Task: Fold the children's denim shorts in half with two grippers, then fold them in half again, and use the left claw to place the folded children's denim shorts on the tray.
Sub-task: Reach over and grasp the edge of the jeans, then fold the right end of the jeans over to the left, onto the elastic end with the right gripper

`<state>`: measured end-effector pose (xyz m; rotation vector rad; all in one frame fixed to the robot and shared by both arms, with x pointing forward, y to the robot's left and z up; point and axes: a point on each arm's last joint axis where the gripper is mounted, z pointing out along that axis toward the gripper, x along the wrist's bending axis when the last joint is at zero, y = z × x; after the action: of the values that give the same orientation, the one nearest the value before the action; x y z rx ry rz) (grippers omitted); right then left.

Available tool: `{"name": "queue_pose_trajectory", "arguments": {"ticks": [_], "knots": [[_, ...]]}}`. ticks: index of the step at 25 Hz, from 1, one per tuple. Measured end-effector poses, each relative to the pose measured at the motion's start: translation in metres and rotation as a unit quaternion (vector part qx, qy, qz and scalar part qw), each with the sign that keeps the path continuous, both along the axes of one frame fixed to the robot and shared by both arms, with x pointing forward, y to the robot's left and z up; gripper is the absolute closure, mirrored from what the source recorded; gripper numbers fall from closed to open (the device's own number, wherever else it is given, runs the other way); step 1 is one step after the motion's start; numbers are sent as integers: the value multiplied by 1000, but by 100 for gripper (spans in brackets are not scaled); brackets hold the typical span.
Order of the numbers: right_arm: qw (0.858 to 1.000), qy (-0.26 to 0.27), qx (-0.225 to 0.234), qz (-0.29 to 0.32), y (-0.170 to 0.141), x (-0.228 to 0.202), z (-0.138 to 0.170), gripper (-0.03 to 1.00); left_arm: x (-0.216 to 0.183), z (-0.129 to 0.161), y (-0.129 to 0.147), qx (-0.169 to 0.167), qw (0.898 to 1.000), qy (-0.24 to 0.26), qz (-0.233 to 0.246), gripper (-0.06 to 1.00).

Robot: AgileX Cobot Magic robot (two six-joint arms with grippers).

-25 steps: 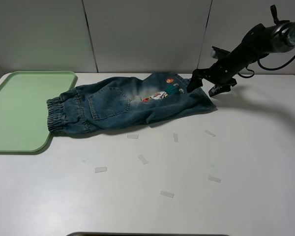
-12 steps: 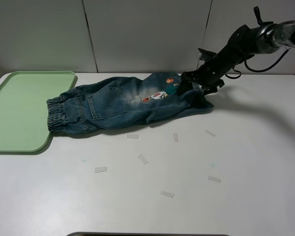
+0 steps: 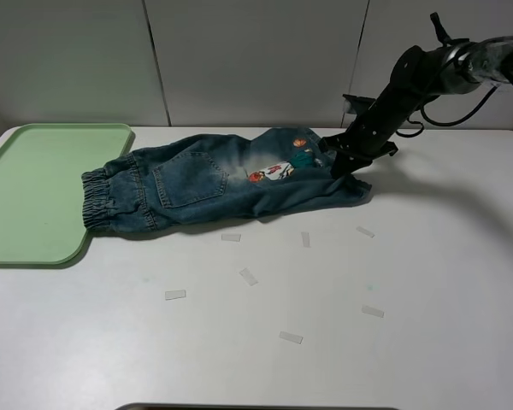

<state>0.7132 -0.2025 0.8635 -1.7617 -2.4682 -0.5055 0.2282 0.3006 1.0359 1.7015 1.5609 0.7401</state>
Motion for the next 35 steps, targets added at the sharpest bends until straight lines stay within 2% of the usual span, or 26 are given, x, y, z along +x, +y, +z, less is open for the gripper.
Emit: {"name": "queue_pose_trajectory", "arguments": {"ticks": [4, 8, 11, 17, 19, 23, 29, 35], "knots": [[998, 24, -60, 18, -11, -6, 6, 95, 0, 0, 0, 0, 1000, 0, 0, 9], [987, 38, -153, 28, -35, -10, 14, 95, 0, 0, 0, 0, 1000, 0, 0, 9], [975, 31, -219, -1, -57, -9, 26, 95, 0, 0, 0, 0, 1000, 0, 0, 9], [935, -6, -339, -100, -87, -8, 55, 95, 0, 0, 0, 0, 1000, 0, 0, 9], [929, -13, -350, -118, -89, -8, 61, 95, 0, 0, 0, 0, 1000, 0, 0, 9], [930, -15, -348, -117, -72, -13, 74, 96, 0, 0, 0, 0, 1000, 0, 0, 9], [948, -32, -308, -78, -7, -28, 94, 96, 0, 0, 0, 2, 1000, 0, 1, 9], [963, -45, -262, -30, 56, -48, 105, 96, 1, 0, 7, 34, 999, -3, 22, 9]]}}
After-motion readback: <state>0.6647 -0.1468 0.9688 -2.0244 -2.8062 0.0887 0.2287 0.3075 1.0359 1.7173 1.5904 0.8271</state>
